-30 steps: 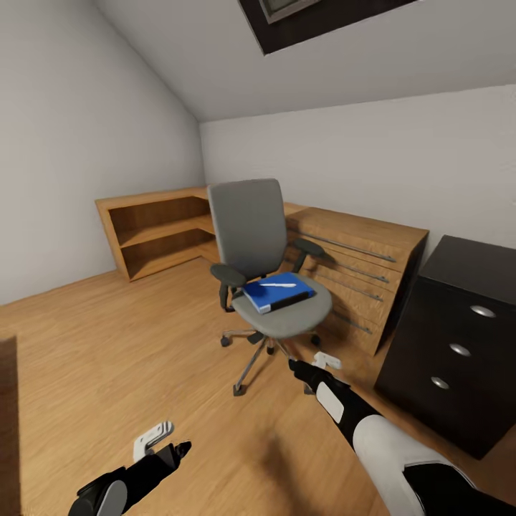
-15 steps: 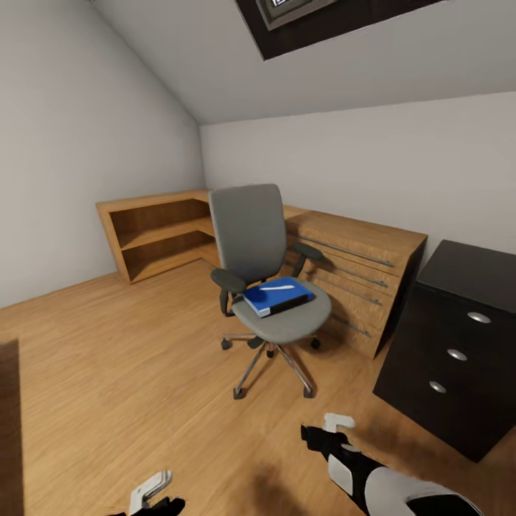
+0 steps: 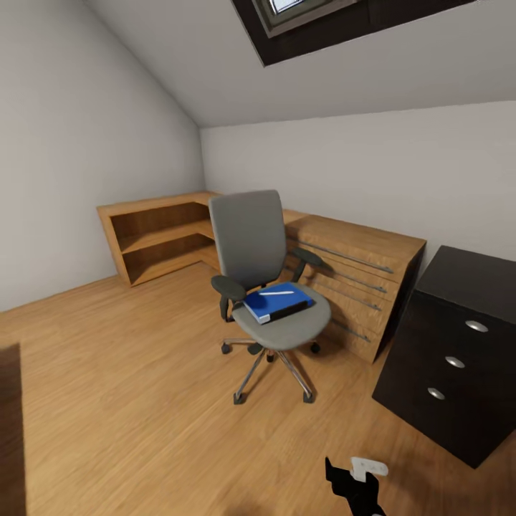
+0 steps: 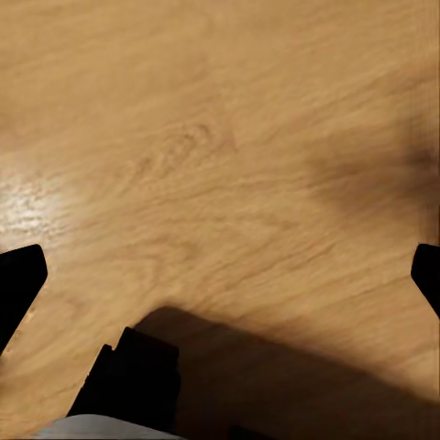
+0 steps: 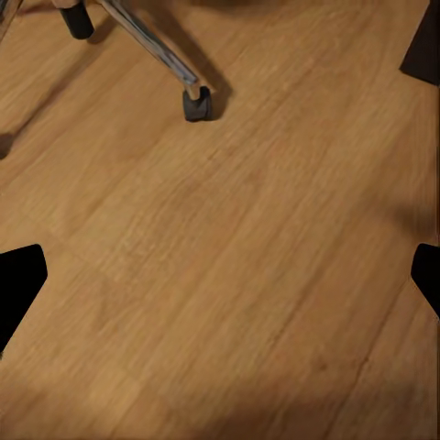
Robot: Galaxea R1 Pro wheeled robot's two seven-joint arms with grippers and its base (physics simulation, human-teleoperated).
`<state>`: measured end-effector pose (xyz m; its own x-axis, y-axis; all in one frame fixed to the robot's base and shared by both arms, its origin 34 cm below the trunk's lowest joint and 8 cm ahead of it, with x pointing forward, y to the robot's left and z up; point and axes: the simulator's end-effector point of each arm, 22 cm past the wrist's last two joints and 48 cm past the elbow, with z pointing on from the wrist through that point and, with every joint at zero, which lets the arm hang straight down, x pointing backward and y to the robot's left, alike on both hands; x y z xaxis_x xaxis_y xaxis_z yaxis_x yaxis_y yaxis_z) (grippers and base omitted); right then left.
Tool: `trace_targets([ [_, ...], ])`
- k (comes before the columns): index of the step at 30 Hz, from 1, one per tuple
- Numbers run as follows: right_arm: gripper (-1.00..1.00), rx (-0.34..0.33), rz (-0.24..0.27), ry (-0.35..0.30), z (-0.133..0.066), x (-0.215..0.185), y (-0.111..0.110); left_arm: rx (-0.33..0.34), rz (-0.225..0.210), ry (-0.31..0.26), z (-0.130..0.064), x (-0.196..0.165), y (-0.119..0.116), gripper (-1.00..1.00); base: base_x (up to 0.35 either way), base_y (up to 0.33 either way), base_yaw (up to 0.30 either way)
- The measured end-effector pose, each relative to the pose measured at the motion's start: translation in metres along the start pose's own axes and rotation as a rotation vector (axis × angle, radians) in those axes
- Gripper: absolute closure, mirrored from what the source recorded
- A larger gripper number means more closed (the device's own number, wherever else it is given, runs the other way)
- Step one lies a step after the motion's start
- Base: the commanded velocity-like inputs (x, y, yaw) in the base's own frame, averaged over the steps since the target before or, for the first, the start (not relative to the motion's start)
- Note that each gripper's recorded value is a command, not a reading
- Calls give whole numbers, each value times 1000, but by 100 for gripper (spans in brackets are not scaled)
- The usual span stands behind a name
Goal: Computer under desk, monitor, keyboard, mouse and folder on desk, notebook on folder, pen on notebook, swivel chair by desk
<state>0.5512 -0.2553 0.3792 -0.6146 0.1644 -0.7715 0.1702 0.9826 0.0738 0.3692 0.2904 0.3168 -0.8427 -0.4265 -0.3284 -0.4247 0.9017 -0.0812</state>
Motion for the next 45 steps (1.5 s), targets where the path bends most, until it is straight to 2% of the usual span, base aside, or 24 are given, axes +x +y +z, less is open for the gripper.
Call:
trace_targets([
  [5,-100,6,6,-9,-5,-11,-1,-26,62,-50,-6,-2,4,-100,0,0,0],
  [8,-100,38,53,-11,-8,-17,-10,-40,119,-66,-11,-2,6,-100,0,0,0],
  [10,-100,56,84,-11,-10,-21,-15,-42,131,-68,-14,-3,6,-100,0,0,0],
  [15,-100,72,114,-12,-15,-31,-17,-44,142,-63,-23,-6,6,-100,0,0,0],
  [20,-100,77,128,-14,-20,-41,-16,-53,148,-7,-28,15,10,-100,0,0,0],
  [23,-100,79,130,-17,-23,-47,-16,-48,144,-4,-32,13,4,-100,0,0,0],
  [35,-100,80,130,-32,-36,-72,-15,-39,138,-18,-54,0,-5,-100,0,0,-47],
  [45,-100,70,126,-41,-47,-93,-8,-29,127,-104,-73,-14,-15,-100,0,0,-170],
])
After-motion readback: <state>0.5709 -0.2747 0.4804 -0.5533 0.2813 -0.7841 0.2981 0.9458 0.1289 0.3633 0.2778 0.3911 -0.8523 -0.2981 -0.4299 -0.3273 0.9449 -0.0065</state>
